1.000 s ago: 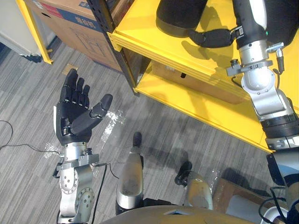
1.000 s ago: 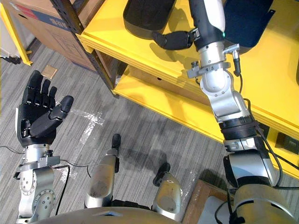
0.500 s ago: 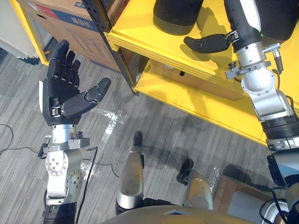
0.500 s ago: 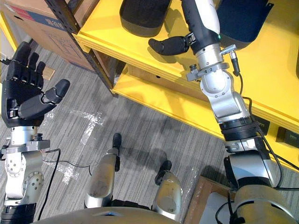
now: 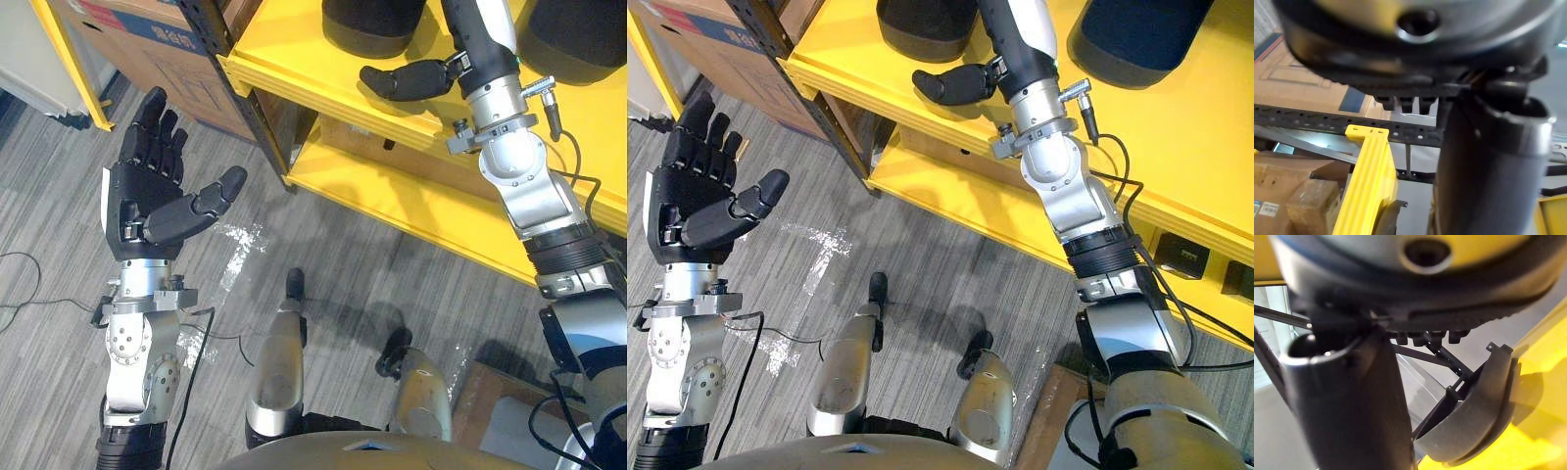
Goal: Walk over and take three plastic housings, then place them on the shelf
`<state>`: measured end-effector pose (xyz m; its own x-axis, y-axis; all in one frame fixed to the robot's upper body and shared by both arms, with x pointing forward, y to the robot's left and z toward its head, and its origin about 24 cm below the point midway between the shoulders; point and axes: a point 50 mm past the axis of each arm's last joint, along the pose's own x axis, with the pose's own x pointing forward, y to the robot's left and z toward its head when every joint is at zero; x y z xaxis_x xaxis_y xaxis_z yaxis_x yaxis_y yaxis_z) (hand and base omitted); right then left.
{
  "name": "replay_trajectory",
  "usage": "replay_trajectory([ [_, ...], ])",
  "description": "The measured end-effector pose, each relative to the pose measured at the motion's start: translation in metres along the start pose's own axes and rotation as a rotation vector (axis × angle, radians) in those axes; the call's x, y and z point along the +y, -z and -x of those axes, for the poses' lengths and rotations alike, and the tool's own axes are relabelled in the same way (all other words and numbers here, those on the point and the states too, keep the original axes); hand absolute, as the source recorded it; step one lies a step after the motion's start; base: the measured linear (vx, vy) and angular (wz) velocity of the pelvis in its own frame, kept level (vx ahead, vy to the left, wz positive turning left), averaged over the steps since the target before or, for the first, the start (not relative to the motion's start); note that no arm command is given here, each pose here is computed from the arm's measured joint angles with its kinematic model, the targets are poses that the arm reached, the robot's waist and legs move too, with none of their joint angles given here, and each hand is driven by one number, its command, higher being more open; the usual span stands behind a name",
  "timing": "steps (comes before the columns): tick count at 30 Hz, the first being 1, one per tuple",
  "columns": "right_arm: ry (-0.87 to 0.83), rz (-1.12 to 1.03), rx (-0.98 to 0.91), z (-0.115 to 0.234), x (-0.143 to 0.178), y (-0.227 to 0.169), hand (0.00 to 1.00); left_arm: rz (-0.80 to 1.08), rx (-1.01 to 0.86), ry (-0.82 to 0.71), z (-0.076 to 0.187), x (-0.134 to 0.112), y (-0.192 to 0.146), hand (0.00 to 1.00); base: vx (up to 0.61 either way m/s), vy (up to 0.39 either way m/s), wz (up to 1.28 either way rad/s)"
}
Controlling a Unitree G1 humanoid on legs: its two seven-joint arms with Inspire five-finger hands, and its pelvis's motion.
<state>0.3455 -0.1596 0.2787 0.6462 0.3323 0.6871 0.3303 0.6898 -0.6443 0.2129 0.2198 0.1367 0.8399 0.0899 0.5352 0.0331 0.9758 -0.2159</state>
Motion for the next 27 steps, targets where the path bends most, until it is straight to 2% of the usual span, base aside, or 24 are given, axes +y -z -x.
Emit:
replay_trajectory([
  [8, 0.069, 0.017, 0.010, -0.008, 0.002, 0.002, 1.00, 0.038, 0.031, 0.006, 0.004, -0.007, 0.008, 1.00, -0.01, -0.038, 0.07],
  [17, 0.158, 0.147, -0.011, -0.018, 0.001, 0.001, 1.00, 0.075, 0.076, -0.013, 0.014, -0.012, 0.017, 1.00, 0.00, -0.011, 0.03],
  [27, 0.097, 0.220, -0.037, -0.024, 0.015, -0.001, 1.00, 0.096, 0.107, -0.012, 0.018, -0.016, 0.023, 1.00, 0.00, -0.017, 0.03],
])
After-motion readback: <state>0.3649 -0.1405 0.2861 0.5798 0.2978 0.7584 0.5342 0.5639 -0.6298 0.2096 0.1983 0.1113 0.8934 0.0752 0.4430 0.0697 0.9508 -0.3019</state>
